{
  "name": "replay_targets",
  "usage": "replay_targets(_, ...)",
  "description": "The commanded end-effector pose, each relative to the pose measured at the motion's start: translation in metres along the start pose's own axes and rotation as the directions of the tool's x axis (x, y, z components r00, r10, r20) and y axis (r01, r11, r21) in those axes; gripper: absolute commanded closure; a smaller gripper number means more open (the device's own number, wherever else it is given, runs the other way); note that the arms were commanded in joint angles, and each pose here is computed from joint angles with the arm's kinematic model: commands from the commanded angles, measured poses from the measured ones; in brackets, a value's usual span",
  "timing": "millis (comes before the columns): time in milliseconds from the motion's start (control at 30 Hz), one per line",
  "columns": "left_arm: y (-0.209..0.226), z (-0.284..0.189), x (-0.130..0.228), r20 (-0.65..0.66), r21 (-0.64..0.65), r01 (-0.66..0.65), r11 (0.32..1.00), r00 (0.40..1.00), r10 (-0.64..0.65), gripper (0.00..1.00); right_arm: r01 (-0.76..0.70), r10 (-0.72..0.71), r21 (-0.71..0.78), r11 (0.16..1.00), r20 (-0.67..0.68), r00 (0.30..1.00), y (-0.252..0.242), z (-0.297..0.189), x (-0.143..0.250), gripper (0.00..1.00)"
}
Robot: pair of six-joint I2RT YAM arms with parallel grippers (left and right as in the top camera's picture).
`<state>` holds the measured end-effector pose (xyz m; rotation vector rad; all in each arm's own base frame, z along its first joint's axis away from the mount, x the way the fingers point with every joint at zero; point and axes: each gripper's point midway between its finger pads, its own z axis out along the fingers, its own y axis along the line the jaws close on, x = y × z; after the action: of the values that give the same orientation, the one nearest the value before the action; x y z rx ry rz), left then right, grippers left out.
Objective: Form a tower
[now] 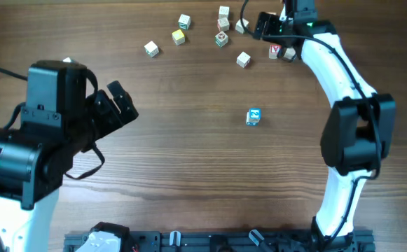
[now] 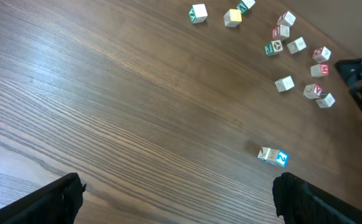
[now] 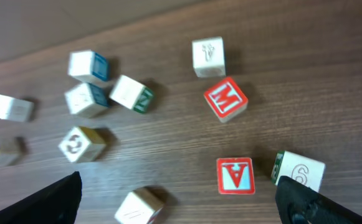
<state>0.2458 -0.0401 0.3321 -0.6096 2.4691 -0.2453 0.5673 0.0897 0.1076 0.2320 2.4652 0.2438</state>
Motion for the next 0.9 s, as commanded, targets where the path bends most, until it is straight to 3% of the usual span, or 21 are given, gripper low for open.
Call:
replay_targets(0,0.000,0.003,-0.001,-0.001,-0.014,-0.005,1.000,1.000,0.005,0.00,0.017,-0.018,0.035,0.999,0.015,1.000,-0.007,0.025,0.000,0.00)
replay_targets(267,0.000,0.003,0.000,-0.002,-0.014,-0.005,1.000,1.000,0.005,0.00,-0.003,0.004,0.042,0.999,-0.026,1.000,-0.021,0.082,0.029,0.04)
replay_targets(367,0.000,0.003,-0.001,-0.002,-0.014,-0.005,1.000,1.000,0.005,0.00,-0.003,0.005,0.050,0.999,-0.045,0.999,-0.025,0.088,0.037,0.24)
replay_targets(433,0.000,0.003,0.000,-0.002,-0.014,-0.005,1.000,1.000,0.005,0.00,-0.028,0.037,0.122,0.992,-0.073,0.997,-0.038,0.086,0.046,0.48)
replay_targets(500,0.000,0.003,-0.001,-0.002,-0.014,-0.005,1.000,1.000,0.005,0.00,-0.017,0.030,0.130,0.991,-0.096,0.995,-0.040,0.084,0.051,0.58)
replay_targets(633,0.000,0.003,-0.001,-0.002,-0.014,-0.005,1.000,1.000,0.005,0.00,0.010,0.004,0.130,0.991,-0.107,0.994,-0.038,0.071,0.047,0.66)
replay_targets(700,0.000,0.003,-0.001,-0.001,-0.014,-0.005,1.000,1.000,0.005,0.00,0.010,0.004,0.131,0.991,-0.111,0.994,-0.037,0.063,0.045,0.75)
replay_targets(800,0.000,0.003,0.000,-0.002,-0.014,-0.005,1.000,1.000,0.005,0.00,0.004,0.001,0.108,0.994,-0.046,0.999,-0.025,0.027,0.016,0.79)
replay_targets(867,0.000,0.003,0.000,-0.002,-0.014,-0.005,1.000,1.000,0.005,0.00,-0.002,0.000,0.078,0.997,0.022,1.000,-0.012,-0.025,-0.013,0.87)
